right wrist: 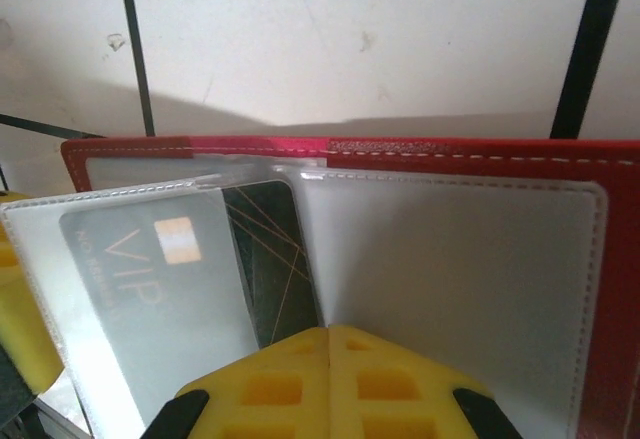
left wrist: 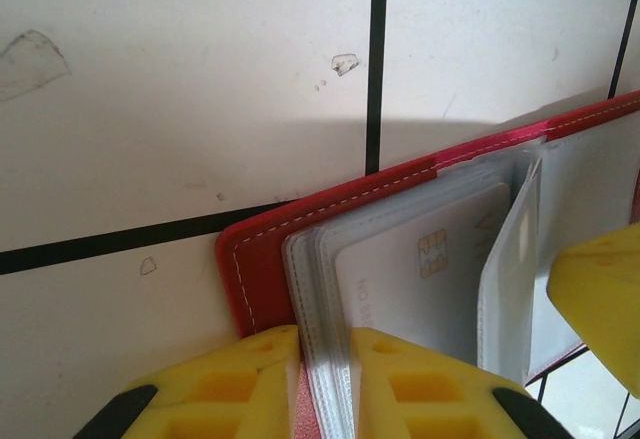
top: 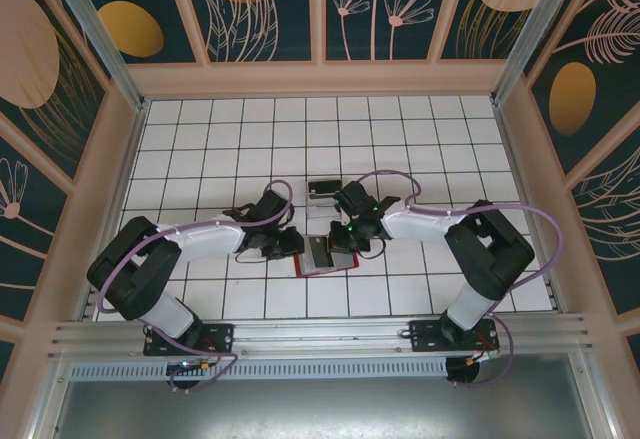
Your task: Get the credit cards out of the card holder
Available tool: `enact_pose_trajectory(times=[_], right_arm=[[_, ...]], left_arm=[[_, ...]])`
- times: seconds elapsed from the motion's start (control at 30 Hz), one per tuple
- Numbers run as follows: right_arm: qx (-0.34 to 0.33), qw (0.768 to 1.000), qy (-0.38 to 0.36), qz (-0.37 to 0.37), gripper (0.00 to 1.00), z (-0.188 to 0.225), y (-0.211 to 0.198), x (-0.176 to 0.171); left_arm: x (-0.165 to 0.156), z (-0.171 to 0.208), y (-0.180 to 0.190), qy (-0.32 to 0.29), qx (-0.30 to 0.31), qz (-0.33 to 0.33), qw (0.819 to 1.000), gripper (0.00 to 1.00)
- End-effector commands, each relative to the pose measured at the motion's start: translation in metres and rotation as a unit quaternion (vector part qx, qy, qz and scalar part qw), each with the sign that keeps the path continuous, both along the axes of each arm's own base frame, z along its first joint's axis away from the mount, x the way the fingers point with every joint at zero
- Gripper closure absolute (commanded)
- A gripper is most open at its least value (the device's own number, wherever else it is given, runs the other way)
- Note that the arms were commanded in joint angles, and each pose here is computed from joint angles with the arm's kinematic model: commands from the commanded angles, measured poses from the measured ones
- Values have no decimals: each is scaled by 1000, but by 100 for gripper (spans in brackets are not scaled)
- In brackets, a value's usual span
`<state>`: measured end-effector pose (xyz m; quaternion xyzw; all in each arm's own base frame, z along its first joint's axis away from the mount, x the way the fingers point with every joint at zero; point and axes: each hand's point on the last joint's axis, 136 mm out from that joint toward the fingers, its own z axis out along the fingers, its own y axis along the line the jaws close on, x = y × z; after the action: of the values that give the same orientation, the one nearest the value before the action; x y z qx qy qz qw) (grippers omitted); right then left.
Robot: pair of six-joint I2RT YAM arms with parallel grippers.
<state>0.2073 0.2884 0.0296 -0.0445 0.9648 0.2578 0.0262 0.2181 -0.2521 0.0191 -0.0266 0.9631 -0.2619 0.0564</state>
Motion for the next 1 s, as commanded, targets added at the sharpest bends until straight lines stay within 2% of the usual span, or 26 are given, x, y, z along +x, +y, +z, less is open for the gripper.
enact_pose_trajectory(times=[0.0, 0.2, 0.4, 0.5, 0.73, 0.97], right_arm=[[7, 1000, -5, -13, 95, 9, -4, 0], [14, 1000, -15, -11, 87, 19, -1, 3], [15, 1000, -16, -11, 86, 20, -2, 4], [17, 1000, -14, -11, 83, 19, -1, 4], [33, 999, -9, 3, 77, 17, 4, 3], [67, 998, -1, 11, 73, 15, 8, 5]], left_arm=[[-1, 1, 7, 0, 22, -1, 1000, 78], [6, 21, 9, -23, 25, 11, 999, 78], [12, 42, 4, -38, 7, 13, 999, 77], [10, 38, -2, -31, 7, 4, 999, 73], [2, 18, -10, -11, 14, -14, 1000, 75], [-7, -4, 1, 8, 42, -14, 999, 75]])
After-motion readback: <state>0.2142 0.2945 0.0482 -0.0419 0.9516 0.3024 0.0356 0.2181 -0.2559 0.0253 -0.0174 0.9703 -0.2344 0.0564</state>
